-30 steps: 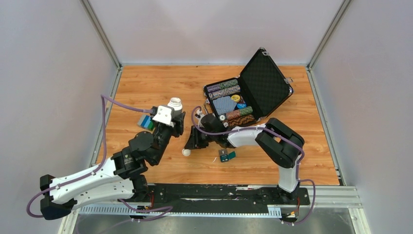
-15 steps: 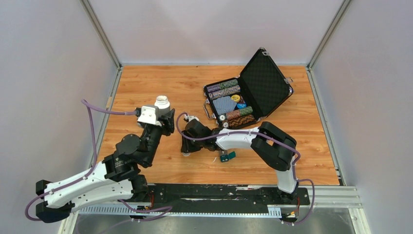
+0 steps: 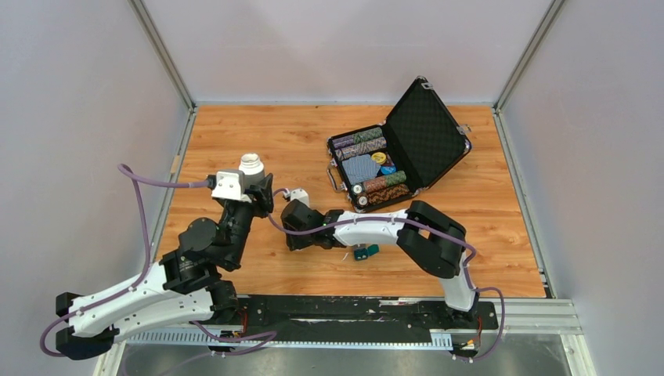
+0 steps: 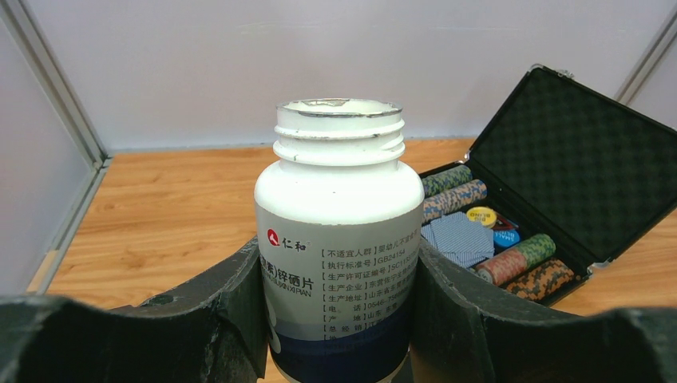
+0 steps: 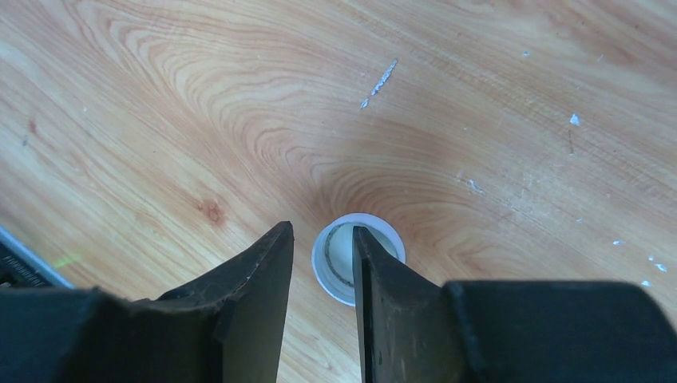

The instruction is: Sort the pills into containers

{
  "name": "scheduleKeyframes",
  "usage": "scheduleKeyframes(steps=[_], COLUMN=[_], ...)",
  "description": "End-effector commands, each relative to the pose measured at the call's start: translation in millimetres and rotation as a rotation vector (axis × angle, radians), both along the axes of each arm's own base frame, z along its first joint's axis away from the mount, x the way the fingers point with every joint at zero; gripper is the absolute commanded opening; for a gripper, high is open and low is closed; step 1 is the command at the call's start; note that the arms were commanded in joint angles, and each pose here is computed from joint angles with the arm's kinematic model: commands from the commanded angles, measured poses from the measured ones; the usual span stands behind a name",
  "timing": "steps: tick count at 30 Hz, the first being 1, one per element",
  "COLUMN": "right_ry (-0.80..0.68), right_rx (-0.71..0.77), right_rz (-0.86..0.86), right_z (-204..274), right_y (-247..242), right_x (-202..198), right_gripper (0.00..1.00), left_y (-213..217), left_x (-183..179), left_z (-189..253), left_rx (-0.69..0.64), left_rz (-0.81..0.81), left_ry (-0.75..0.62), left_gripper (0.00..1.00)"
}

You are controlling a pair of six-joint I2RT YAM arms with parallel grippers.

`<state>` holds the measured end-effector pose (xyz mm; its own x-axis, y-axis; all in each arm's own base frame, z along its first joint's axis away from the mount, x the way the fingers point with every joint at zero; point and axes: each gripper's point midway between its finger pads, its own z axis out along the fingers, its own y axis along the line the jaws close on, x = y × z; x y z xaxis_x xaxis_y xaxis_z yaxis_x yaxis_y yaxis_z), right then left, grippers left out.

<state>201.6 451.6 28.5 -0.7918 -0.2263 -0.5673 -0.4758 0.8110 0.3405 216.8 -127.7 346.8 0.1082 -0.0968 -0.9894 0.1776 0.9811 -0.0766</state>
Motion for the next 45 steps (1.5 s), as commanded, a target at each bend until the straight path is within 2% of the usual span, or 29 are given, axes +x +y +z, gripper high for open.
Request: scheduleKeyframes(steps=[1, 4, 7, 11, 14, 18, 25, 29, 38, 45], right_ry=[-0.098, -0.131, -0.141, -0.127, -0.094, 0.011, 0.259, 0.42, 0.626, 0.708], right_rx=[-0.175, -0.234, -0.269, -0.286, -0.231, -0.012, 0.339, 0.479, 0.592, 0.563], right_rz=[-0.023, -0.022, -0.017, -0.012, 0.014, 0.104, 0.259, 0.345, 0.446, 0.428], right_z=[-15.9, -21.3, -27.1, -32.9, -22.9, 6.7, 50.1, 57.8, 53.7, 32.4], right_y=[-13.6, -15.9, -17.2, -20.8, -17.5, -6.8, -18.9, -25.0, -22.1, -16.5], right_x=[3.3, 1.5, -0.8, -3.5, -5.8, -14.6, -33.0, -49.9, -70.0, -65.9], right_gripper=[0.34, 0.3, 0.21, 0.0, 0.0, 0.0, 0.0, 0.0, 0.0, 0.0], left_y=[10.2, 10.2, 8.4, 6.4, 6.2, 3.8, -4.0, -8.5, -13.5, -13.5], left_x=[-0.3, -0.7, -0.4, -0.1, 0.0, -0.2, 0.5, 1.4, 2.7, 3.0], left_z=[4.0, 5.0, 4.6, 3.9, 3.5, 4.0, -0.3, -1.8, -3.2, -2.7], left_rx=[-0.035, -0.047, -0.049, -0.053, -0.053, -0.056, -0.055, -0.049, -0.04, -0.04], left_rz=[0.041, 0.038, 0.034, 0.03, 0.03, 0.018, -0.004, -0.013, -0.02, -0.018], left_ry=[-0.009, -0.012, -0.01, -0.008, -0.007, -0.007, 0.005, 0.008, 0.012, 0.012], left_gripper=[0.0, 0.0, 0.0, 0.0, 0.0, 0.0, 0.0, 0.0, 0.0, 0.0])
